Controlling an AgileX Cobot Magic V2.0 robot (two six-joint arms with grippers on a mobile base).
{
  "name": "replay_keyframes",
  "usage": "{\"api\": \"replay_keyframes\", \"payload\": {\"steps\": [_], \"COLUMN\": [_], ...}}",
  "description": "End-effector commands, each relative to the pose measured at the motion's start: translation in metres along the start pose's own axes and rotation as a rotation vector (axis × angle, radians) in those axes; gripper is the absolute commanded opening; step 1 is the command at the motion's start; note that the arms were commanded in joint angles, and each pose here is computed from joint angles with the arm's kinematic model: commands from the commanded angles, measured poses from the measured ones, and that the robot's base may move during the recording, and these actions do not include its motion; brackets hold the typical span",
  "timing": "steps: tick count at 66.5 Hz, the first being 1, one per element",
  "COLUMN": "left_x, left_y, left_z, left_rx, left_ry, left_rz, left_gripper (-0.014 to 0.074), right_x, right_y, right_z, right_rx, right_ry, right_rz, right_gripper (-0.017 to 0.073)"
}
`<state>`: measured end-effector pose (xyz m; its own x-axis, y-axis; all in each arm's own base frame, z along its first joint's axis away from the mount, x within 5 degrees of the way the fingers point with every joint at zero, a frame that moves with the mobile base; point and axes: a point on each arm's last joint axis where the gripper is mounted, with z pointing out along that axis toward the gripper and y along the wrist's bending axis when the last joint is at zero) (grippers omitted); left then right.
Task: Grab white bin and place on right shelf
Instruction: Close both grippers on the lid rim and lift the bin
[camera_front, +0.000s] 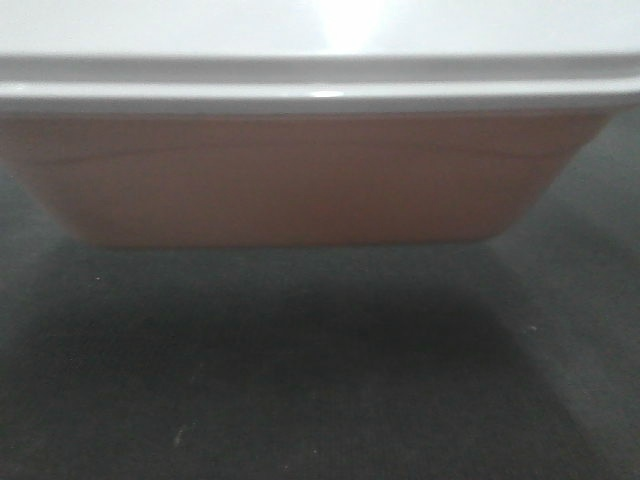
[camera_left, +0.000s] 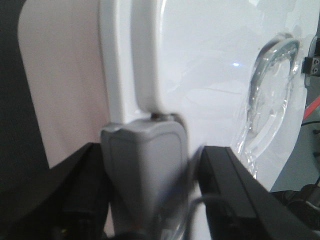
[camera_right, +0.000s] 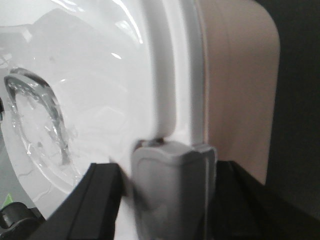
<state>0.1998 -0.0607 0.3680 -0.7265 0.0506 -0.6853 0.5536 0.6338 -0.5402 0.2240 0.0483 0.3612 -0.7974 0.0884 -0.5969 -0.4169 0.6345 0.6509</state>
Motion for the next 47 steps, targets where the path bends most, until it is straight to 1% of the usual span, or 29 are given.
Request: {"api": "replay_keyframes", "payload": {"steps": [1, 14, 24, 36, 47], "left_x": [0.001, 0.008, 0.011, 0.008, 0.003], "left_y": [-0.04, -0.059, -0.067, -0.069, -0.07], "left_z": [-0.019, -0.032, -0.038, -0.04, -0.041], "left_rx": [0.164, 0.156, 0.142, 0.146, 0.159], "left_ry": [-0.035, -0.078, -0.11, -0.155, -0.206], "left_rz": [0.068, 0.133, 0.16, 0.153, 0.137], "left_gripper": [0.0248, 0.0248, 0.0248, 0.0248, 0.0248], "right_x": [0.005, 0.016, 0.024, 0.033, 0.035], "right_y": [0.044, 0.067, 0.081, 0.094, 0.096], "right_z": [-0.021, -0.037, -0.047, -0.056, -0.058], "right_rx": [-0.187, -0.182, -0.177, -0.176, -0.176], "right_ry": [-0.008, -0.067, -0.103, -0.129, -0.135], "right_rz": [-0.071, -0.151, -0.2, -0.246, -0.256], "right_gripper": [0.0429, 0.0429, 0.0429, 0.0429, 0.0429]}}
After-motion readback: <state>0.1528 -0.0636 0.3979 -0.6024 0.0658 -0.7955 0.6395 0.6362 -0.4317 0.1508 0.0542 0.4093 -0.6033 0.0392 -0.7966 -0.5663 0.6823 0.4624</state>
